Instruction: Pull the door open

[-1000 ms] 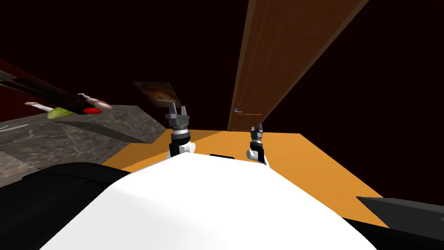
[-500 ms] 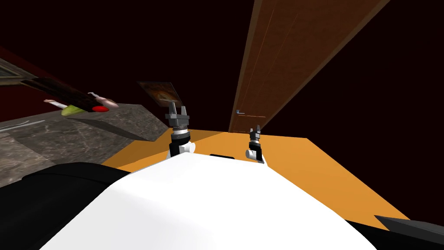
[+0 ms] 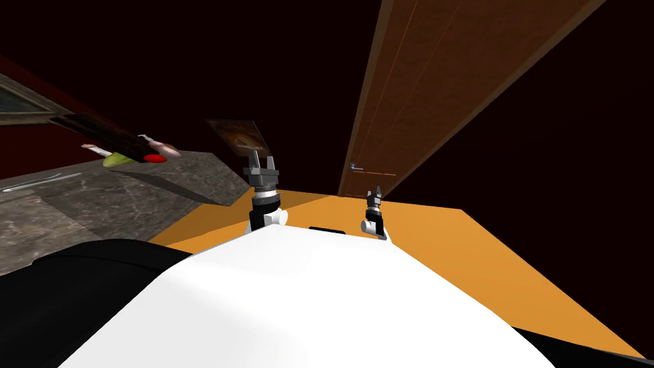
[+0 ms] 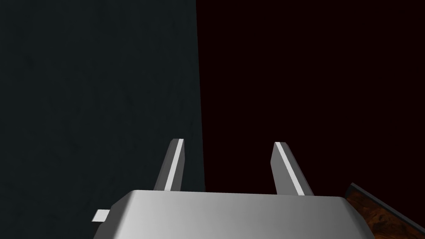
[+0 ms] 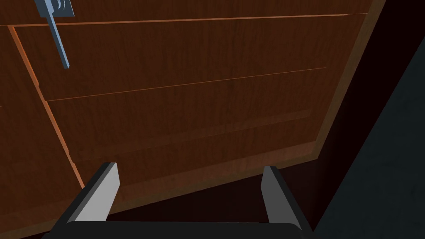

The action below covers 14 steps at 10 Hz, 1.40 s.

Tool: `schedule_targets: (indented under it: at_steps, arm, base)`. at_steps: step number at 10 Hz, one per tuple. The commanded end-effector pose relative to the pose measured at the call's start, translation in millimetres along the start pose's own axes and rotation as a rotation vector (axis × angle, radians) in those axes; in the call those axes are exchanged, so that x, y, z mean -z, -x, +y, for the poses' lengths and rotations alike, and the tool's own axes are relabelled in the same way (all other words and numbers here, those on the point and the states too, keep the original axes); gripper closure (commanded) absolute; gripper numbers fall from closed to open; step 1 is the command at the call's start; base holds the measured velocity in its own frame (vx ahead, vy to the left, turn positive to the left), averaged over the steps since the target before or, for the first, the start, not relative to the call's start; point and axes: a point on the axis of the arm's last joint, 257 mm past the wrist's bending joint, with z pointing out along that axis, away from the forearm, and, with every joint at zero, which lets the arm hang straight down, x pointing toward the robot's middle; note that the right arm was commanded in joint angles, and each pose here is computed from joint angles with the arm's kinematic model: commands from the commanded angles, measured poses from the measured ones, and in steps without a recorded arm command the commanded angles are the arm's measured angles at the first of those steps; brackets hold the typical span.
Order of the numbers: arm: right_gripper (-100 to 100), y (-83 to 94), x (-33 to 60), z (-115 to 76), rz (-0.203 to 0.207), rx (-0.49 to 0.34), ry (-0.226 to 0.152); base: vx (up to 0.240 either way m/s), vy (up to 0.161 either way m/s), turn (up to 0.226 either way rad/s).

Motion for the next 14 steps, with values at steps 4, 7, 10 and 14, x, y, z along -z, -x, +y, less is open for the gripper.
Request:
schedule_targets:
  at_steps: [4, 7, 10, 14]
  arm:
    - [-100, 7.9, 0.0, -30.6, -0.017, 0.008, -0.044]
    - [-100, 11.9, 1.7, -45.5, -0.026, 0.013, -0.068]
    - [-100, 15.9, 3.9, -59.9, -0.035, 0.018, -0.091]
    - [-100, 23.3, 7.8, -84.3, -0.052, 0.028, -0.131]
  base:
    - [0.086, -0.03, 0.099]
    - [0.064, -0.029, 0.064]
    - [0.082, -0.039, 0.078]
    - [0.07, -0.033, 0.085]
